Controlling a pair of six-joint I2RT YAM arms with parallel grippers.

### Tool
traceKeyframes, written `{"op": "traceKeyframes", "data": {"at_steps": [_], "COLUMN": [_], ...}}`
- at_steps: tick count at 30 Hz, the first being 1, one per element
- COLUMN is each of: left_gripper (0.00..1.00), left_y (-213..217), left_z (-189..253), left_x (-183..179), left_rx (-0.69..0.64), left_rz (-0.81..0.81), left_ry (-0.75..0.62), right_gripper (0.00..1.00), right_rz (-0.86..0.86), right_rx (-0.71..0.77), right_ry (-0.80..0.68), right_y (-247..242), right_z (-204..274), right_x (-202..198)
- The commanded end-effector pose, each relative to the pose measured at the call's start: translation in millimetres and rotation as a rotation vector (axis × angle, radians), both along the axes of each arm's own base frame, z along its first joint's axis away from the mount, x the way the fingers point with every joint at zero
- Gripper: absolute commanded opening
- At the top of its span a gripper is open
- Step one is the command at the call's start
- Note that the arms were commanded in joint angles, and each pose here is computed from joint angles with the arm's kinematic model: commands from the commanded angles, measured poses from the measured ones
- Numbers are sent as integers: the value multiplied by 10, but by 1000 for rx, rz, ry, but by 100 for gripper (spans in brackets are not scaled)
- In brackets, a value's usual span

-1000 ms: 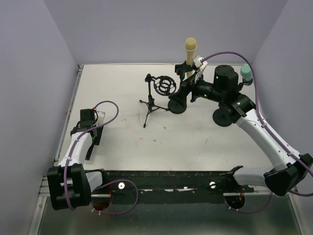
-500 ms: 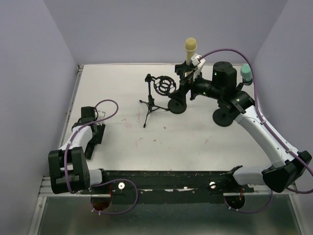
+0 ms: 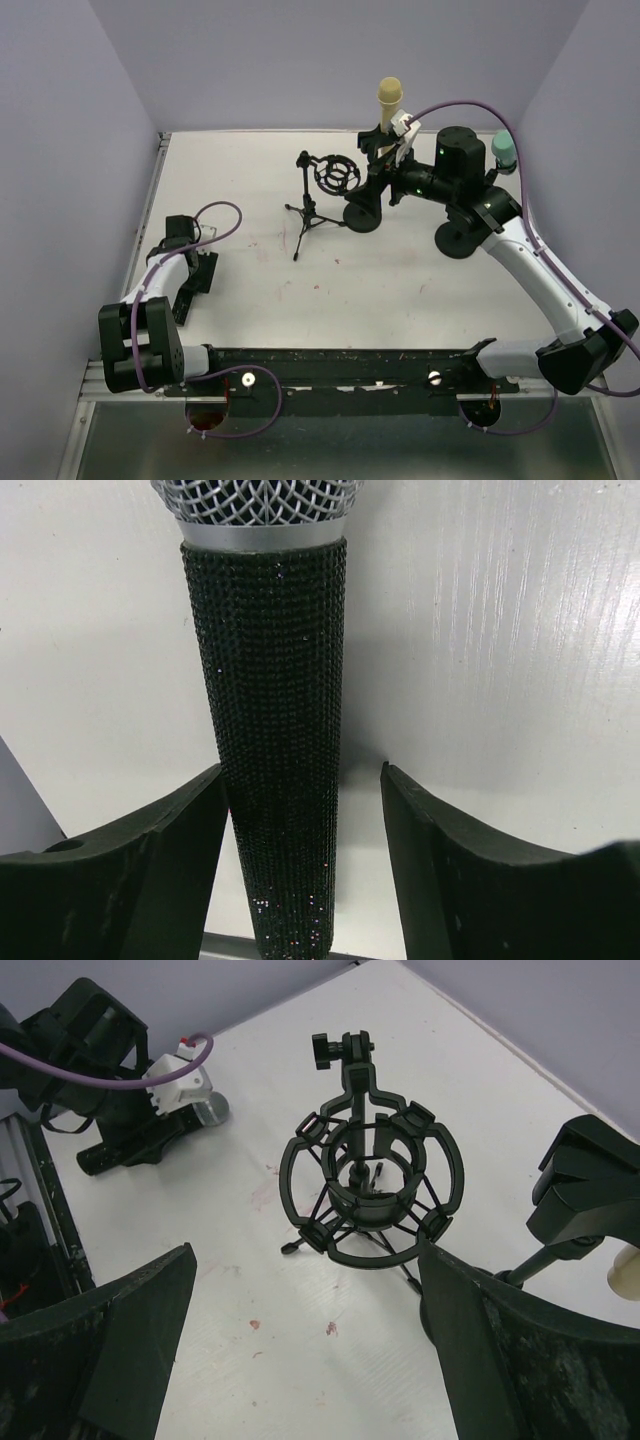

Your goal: Remove the microphone from the stand

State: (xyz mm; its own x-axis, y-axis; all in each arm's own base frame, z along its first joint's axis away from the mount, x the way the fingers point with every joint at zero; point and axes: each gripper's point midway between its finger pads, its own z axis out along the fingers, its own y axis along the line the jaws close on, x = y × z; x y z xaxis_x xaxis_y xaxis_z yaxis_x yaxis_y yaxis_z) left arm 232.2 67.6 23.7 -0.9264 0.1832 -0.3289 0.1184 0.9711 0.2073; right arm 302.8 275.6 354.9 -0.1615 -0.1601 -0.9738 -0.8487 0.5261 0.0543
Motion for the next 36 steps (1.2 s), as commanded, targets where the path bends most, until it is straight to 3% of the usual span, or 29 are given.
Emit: {"op": "traceKeyframes", "data": {"at_steps": [1,11,20,24,30,33,36], "left_gripper": [70,79,85,83,82,82,81], "left_y": [-41,-54,-413,-902,-1768,-2095,-2342], "left_z": [79,324,759,1336,2553,2859,3024], "left_x": [26,86,231,439,620,745,911], "left_rx": [-30,-38,-178,-346,-573,-595,-629], "left_rz": [3,-3,-165,-373,-812,-940,-994], "left_ry": [1,-35,-115,-296,-741,-829,-833], "right_gripper": [100,100,100,99,97,97,97], "right_rz": [17,28,46,51,84,85,66], "right_rx": [-3,3,-34,-47,-47,-64,-71], "right_ry": [-13,-4,-24,-35,-91,-112,-112], "right_y": [-32,-14,-24,-23,17,17,-21], "right_z": [19,-16,33,90,260,349,426], "right_x": [-77,-95,-86,-78,-55,-25,-27]}}
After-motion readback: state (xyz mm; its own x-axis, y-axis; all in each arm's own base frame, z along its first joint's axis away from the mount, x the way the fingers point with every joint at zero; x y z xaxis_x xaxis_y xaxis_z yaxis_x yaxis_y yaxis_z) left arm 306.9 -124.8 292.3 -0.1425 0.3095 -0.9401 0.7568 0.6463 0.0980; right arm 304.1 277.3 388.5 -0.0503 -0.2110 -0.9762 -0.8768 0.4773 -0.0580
